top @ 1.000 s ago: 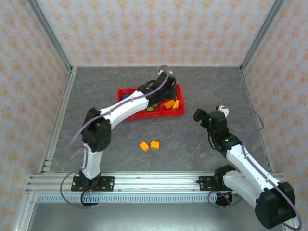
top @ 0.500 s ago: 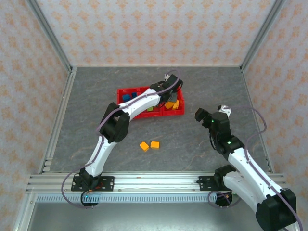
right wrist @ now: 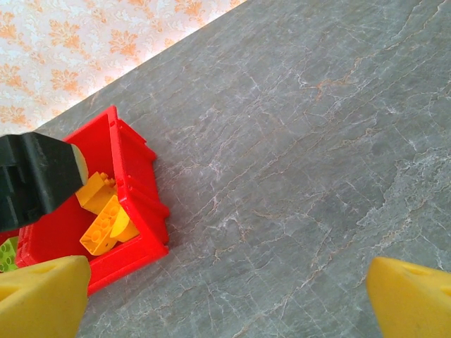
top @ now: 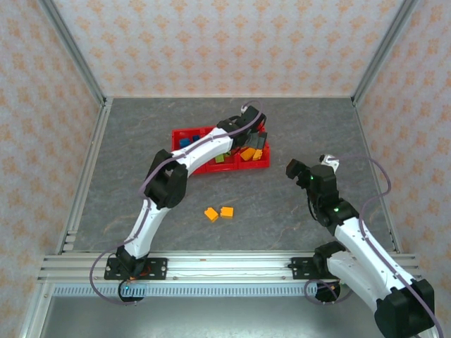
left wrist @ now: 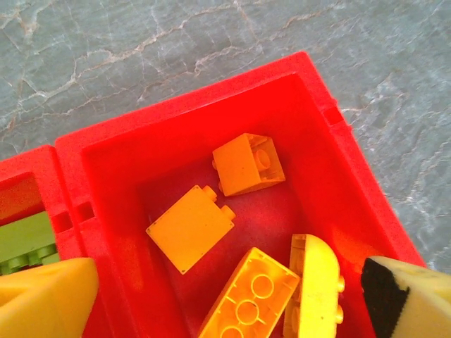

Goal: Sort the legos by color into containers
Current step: Place the lego in the container, then pick up the lego from the middle-left of the table.

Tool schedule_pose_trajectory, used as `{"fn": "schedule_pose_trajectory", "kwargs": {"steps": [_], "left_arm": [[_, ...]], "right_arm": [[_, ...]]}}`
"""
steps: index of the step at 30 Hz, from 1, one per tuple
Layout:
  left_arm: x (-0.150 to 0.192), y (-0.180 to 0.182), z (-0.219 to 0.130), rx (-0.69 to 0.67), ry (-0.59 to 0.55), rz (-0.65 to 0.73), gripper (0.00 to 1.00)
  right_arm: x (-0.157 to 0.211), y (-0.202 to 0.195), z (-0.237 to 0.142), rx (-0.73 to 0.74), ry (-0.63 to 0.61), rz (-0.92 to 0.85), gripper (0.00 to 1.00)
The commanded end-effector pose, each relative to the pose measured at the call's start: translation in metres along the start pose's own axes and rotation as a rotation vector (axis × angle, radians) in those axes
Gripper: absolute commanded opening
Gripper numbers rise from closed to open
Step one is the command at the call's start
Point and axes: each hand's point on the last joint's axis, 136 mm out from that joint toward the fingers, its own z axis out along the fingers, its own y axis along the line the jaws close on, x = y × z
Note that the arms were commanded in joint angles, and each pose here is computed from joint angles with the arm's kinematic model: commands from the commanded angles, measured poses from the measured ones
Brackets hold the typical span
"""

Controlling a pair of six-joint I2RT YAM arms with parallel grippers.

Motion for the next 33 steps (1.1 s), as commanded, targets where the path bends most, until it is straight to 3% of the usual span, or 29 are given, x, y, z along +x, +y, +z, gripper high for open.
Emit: {"fn": "schedule_pose_trajectory", "kwargs": {"steps": [1, 7, 15, 19, 26, 33], "left_arm": [[-0.03, 0.002, -0.056, 0.052, -0.085, -0.012, 0.99], [0.017, 0.016, -0.092, 0.059, -0.057, 0.01, 1.0], [0.152, 0.041, -0.125, 0.095, 0.098, -0.022, 0.99], [0.198, 0.041, -0.136, 0.112, 0.173, 0.028, 0.99], [0.238, 0.055, -0.149, 0.132, 0.209, 0.124, 0.98], [0.238, 0.047, -0.172, 0.271, 0.146, 0.226, 0.99]], "right_arm": [[-0.002, -0.005, 0.003, 0.03, -0.011, -0.016, 1.0], [0.004, 0.003, 0.014, 0.008, 0.029, -0.002, 1.0], [0.023, 0.029, 0.035, -0.06, 0.188, -0.025, 1.0], [0.032, 0.051, 0.049, -0.124, 0.273, -0.008, 1.0], [0.046, 0.077, 0.065, -0.196, 0.353, 0.033, 1.0], [0.044, 0.081, 0.066, -0.184, 0.352, 0.011, 1.0]]}}
